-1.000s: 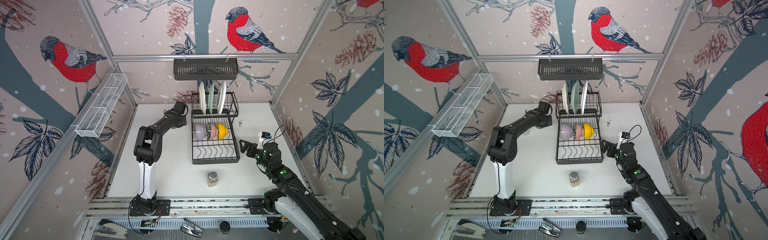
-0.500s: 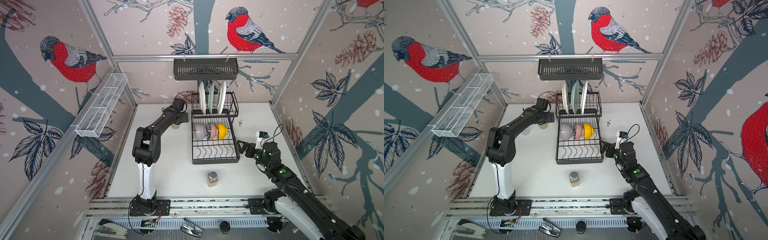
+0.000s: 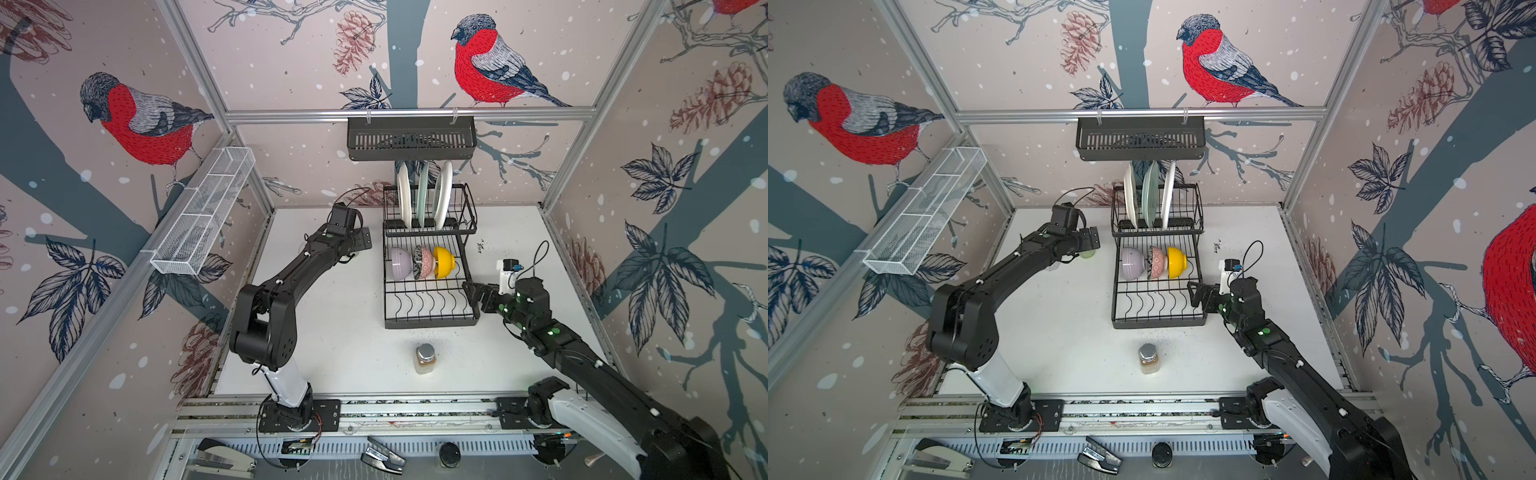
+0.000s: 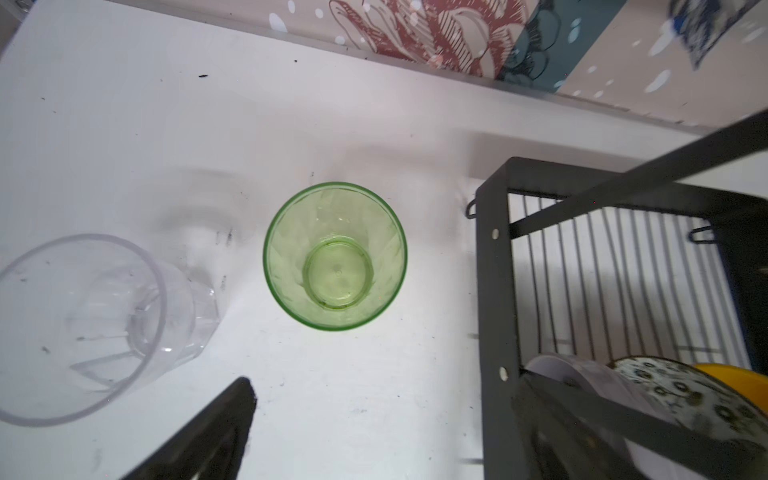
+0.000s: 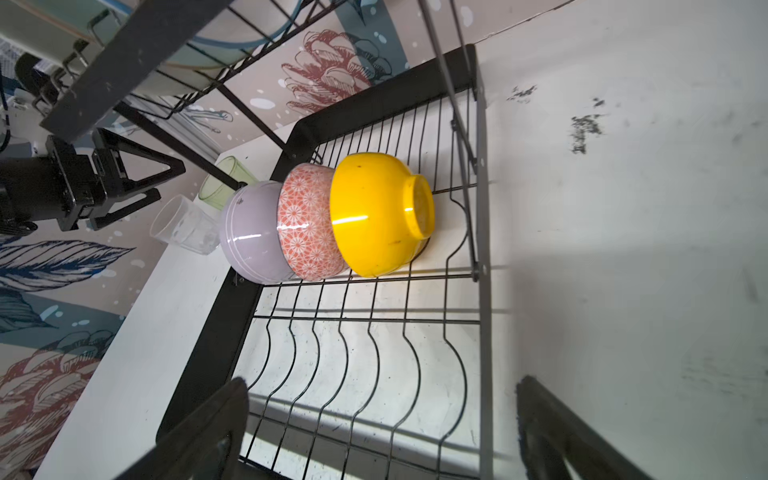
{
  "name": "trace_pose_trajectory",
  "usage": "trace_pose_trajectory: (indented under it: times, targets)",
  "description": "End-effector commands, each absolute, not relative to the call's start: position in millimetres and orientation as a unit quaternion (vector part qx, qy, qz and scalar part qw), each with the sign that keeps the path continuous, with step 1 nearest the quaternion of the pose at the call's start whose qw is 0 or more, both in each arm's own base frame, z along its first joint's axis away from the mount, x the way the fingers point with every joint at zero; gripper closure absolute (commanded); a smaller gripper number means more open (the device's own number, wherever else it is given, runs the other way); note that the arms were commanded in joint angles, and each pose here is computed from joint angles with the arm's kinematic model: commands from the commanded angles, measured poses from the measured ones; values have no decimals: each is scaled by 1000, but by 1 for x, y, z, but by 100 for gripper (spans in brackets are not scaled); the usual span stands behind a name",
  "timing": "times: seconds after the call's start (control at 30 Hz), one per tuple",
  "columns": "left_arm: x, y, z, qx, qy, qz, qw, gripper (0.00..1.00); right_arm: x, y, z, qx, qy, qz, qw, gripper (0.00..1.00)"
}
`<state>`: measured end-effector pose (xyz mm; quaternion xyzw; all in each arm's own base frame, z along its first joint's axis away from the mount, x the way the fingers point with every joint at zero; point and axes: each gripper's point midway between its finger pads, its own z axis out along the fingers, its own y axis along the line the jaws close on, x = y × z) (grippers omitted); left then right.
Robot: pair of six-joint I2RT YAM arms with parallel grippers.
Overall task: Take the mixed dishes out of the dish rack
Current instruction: 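Open the left gripper and draw back while the right gripper reaches toward the yellow bowl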
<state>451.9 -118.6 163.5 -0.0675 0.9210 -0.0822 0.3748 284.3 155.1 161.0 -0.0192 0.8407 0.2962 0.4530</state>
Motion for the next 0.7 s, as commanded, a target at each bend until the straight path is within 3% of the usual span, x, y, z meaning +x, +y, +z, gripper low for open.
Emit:
trace_pose_trajectory:
  times: [0.0,0.1,0.2,0.43,0.67]
  targets:
    - [444,-129,182,-79,895,-145,413,3,292,180,184,-67,814,320,481,1]
    - [421,-128,187,-81,883,-169,430,3,300,196,183,-89,814,311,483,0]
    - [398,-131,188,-78,869,-195,448,3,310,204,179,-92,810,308,490,22]
    - [359,-146,194,-41,835,-233,497,3,334,214,156,-90,819,297,482,20]
    - [352,-151,182,-12,833,-232,502,3,344,209,136,-92,816,286,495,15]
